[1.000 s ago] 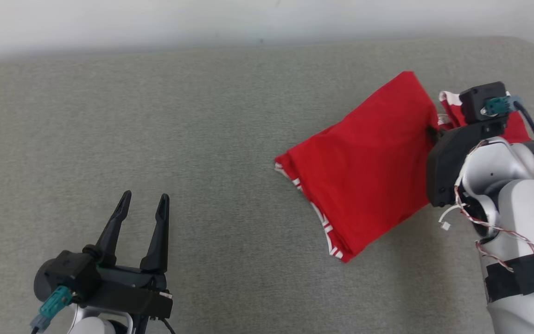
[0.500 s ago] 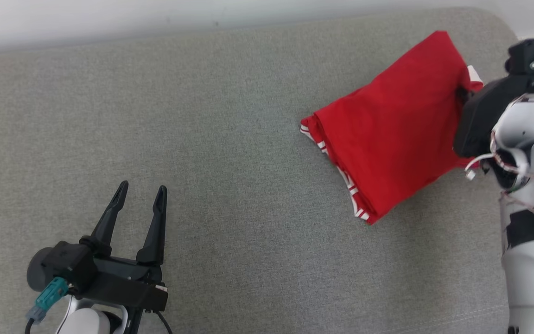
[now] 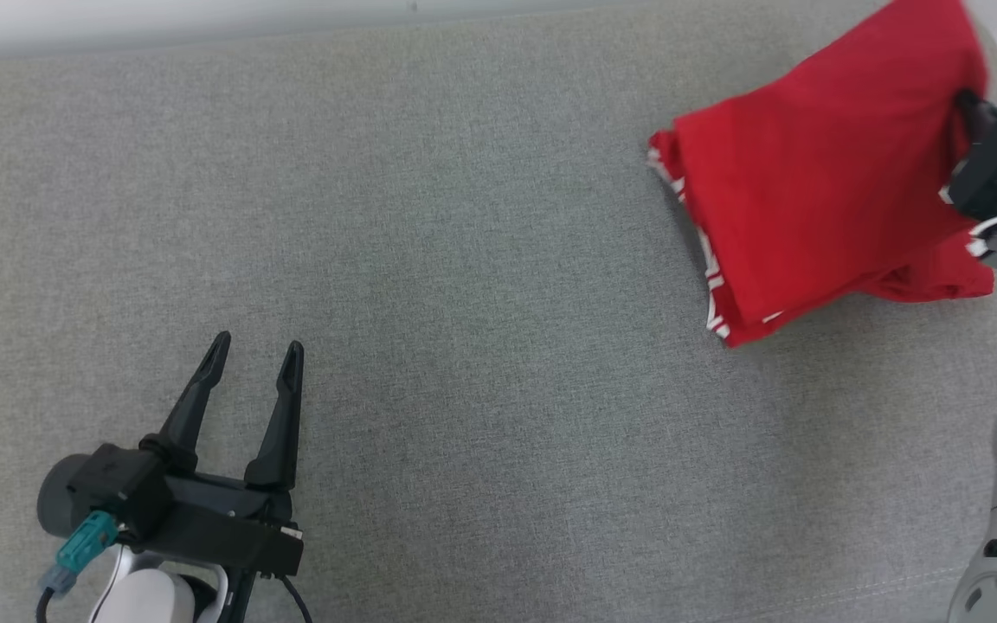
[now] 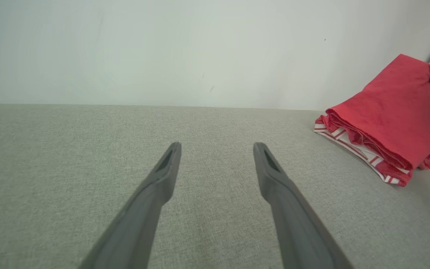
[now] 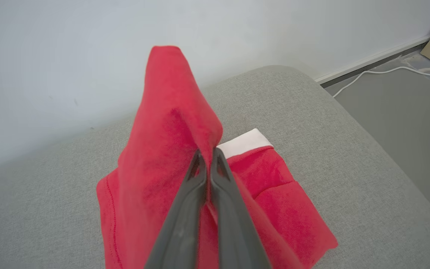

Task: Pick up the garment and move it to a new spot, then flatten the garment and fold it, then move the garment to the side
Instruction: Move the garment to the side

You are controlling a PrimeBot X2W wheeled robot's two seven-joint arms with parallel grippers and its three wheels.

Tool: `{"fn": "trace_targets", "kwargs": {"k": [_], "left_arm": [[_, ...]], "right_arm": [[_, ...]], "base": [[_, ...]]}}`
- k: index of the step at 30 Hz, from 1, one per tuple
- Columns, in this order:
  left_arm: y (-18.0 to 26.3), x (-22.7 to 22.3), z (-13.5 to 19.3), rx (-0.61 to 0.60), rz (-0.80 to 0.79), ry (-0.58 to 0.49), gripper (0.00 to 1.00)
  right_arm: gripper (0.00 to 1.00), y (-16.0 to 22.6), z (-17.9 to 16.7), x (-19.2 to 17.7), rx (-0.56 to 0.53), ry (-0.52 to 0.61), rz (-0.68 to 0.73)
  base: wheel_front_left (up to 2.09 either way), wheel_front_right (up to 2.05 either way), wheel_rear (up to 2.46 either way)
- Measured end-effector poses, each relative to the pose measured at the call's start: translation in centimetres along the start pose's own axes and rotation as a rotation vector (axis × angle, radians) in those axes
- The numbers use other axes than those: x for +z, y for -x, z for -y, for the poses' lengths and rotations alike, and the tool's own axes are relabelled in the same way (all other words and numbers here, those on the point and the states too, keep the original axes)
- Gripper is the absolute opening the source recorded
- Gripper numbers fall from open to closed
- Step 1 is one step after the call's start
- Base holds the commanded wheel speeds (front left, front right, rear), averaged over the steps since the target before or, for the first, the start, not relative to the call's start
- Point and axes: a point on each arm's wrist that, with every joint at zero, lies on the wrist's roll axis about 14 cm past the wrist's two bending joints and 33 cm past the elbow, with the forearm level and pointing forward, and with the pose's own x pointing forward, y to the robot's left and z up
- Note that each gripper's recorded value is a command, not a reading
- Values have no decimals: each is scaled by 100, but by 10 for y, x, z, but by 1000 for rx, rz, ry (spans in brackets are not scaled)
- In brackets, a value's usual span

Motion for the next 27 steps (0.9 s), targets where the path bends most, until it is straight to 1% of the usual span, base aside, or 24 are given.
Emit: {"fn": "trace_targets", "kwargs": {"k": [4, 9, 14, 15, 20, 23, 25, 26, 27], "left_arm": [[-2, -3, -3, -1, -6, -6, 100], [-5, -9, -6, -7, -20, -13, 100], [-8, -13, -8, -15, -28, -19, 100], [-8, -13, -9, -14, -30, -22, 100], [-7, -14, -15, -2, -32, -27, 100], [-4, -15, -20, 15, -36, -29, 100], [-2, -15, -24, 28, -39, -31, 100], [-1, -15, -26, 33, -39, -32, 100], [0, -15, -27, 37, -40, -33, 100]], "right_arm": [[0, -1, 24, 1, -73, -18, 17], [0, -6, 42, -10, -153, 34, -8], [0, -14, 53, -17, -220, 150, -16], [0, -16, 55, -17, -231, 190, -14], [0, -23, 72, -13, -291, 308, 10], [0, -29, 77, -12, -306, 347, 25], [0, -34, 74, -17, -297, 340, 25], [25, -36, 71, -20, -287, 338, 29], [98, -38, 70, -22, -282, 332, 26]], "base": [[0, 0, 0], [0, 0, 0], [0, 0, 0], [0, 0, 0], [0, 0, 0], [0, 0, 0], [0, 0, 0], [0, 0, 0], [0, 0, 0]]}}
